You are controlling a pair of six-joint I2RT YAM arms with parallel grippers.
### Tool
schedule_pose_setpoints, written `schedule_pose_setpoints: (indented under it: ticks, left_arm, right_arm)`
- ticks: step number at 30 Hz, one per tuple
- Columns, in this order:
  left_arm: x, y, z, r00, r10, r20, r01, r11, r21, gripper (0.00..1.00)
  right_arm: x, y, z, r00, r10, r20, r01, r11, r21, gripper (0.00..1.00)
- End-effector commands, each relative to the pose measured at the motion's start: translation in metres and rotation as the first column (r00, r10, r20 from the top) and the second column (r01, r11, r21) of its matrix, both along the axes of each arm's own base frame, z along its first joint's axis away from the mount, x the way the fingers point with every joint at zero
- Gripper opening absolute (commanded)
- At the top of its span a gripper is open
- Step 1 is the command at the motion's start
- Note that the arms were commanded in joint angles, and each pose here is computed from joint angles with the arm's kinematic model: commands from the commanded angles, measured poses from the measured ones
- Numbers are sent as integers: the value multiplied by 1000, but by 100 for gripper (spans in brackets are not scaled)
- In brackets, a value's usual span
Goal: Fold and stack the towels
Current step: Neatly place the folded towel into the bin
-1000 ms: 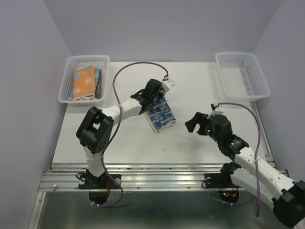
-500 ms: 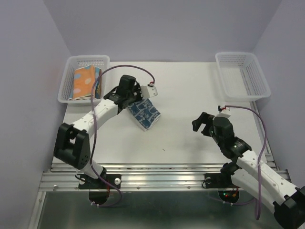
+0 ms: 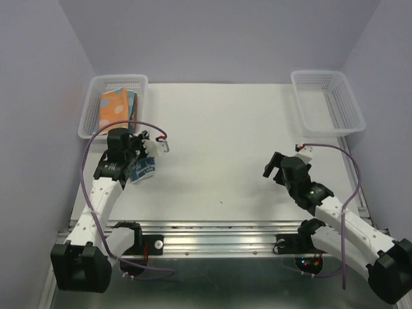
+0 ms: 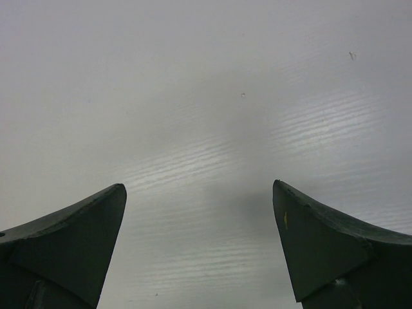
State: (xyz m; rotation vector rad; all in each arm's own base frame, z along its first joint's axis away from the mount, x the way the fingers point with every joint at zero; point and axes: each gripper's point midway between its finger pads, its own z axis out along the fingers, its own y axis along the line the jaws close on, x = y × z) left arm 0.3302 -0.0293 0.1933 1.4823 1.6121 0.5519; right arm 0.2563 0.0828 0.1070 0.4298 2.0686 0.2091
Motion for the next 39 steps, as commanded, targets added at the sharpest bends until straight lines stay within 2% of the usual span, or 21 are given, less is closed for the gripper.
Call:
schedule_pose_setpoints:
  ticks: [1, 5, 7, 9, 14, 15, 20, 23, 30, 37, 39]
  left_arm:
    - [1, 61, 5, 992, 109, 70, -119, 981, 155, 0]
    - [8, 111, 18, 970, 194, 148, -221, 956, 194, 0]
    - [17, 120, 27, 970, 164, 180, -199, 959, 199, 0]
    - [28, 144, 48, 943, 167, 287, -239, 941, 238, 0]
    - [63, 142, 94, 895, 97, 434, -163, 980, 117, 0]
    - [71, 132, 107, 879, 62, 473, -111, 991, 76, 0]
    - [96, 120, 126, 835, -30, 550, -9, 998, 68, 0]
    - [118, 128, 135, 835, 10, 551, -9, 1000, -4, 0]
    - [152, 135, 124, 831, -34, 555, 15, 999, 38, 0]
    - [190, 159, 92, 855, 3, 519, -33, 998, 48, 0]
    - [200, 164, 77, 865, -15, 502, -38, 995, 95, 0]
  right_arm:
    - [17, 3, 22, 998, -54, 41, 53, 998, 20, 100]
    - [27, 12, 21, 998, -41, 37, 40, 999, 23, 100]
    - [31, 15, 20, 999, -35, 30, 34, 999, 21, 100]
    - [34, 16, 16, 999, -35, 18, 34, 999, 10, 100]
    - [37, 16, 13, 999, -41, 21, 41, 999, 1, 100]
    - [38, 16, 14, 999, -45, 28, 45, 999, 6, 100]
    - [41, 15, 24, 997, -55, 60, 54, 998, 21, 100]
    - [42, 14, 31, 995, -66, 80, 64, 998, 30, 100]
    - [48, 14, 42, 989, -82, 127, 77, 996, 41, 100]
    - [59, 17, 45, 986, -92, 140, 88, 995, 36, 100]
    - [63, 18, 45, 985, -97, 140, 94, 995, 30, 100]
